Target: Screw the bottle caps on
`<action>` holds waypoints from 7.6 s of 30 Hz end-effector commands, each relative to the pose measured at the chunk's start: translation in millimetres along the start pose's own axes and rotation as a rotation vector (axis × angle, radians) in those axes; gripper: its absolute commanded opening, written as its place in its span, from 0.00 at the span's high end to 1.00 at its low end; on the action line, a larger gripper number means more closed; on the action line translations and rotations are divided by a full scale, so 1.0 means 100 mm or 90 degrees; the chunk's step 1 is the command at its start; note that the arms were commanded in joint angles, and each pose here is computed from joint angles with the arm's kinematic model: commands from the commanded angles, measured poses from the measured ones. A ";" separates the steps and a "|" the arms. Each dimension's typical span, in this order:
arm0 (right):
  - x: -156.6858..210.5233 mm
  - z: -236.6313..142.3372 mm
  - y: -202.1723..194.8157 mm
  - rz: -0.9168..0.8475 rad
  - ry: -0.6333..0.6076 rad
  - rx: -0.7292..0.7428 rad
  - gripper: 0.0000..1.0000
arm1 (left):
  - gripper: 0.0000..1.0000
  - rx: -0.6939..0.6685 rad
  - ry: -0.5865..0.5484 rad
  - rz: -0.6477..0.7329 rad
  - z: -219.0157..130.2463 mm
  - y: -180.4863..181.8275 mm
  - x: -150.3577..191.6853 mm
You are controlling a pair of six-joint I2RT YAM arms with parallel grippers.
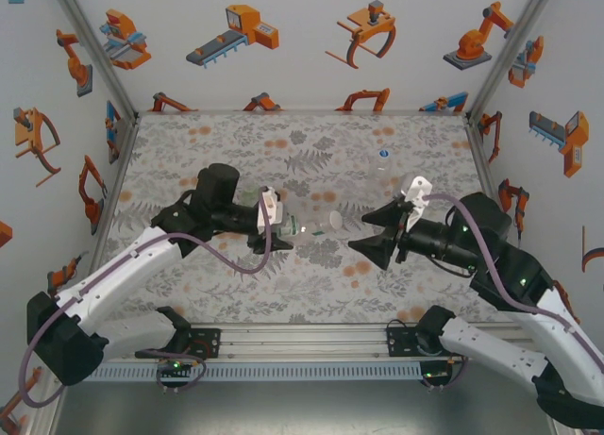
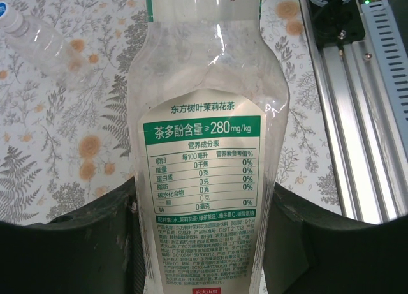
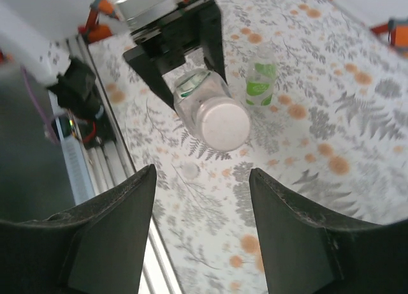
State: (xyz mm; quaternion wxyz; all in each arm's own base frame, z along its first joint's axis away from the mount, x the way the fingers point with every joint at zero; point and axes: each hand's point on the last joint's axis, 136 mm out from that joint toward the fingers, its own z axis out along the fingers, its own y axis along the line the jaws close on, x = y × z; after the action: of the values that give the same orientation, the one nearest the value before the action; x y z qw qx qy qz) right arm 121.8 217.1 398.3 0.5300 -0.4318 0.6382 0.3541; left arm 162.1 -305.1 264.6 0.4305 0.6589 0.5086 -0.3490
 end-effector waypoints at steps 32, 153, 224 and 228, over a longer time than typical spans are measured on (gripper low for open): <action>0.56 0.30 0.13 -0.220 0.060 -0.097 0.44 | 0.97 0.096 0.031 -0.002 0.24 -0.34 0.06; 0.90 0.92 -0.58 0.698 0.107 0.173 0.62 | 0.68 -0.078 0.104 -0.015 0.22 0.12 0.24; 1.77 1.29 -3.36 0.409 0.566 0.522 0.75 | 0.03 -0.499 -0.171 -0.707 -1.12 1.89 0.46; 1.76 1.37 -3.37 0.398 0.559 0.521 0.74 | 0.03 -0.528 -0.138 -0.716 -1.15 1.86 0.62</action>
State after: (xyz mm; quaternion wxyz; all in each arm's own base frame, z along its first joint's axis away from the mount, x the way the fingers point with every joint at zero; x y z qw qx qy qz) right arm 467.6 179.3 197.3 0.1989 -0.0986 0.9749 0.0184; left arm 361.8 -197.3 274.6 0.4262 0.0243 0.8346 -0.3481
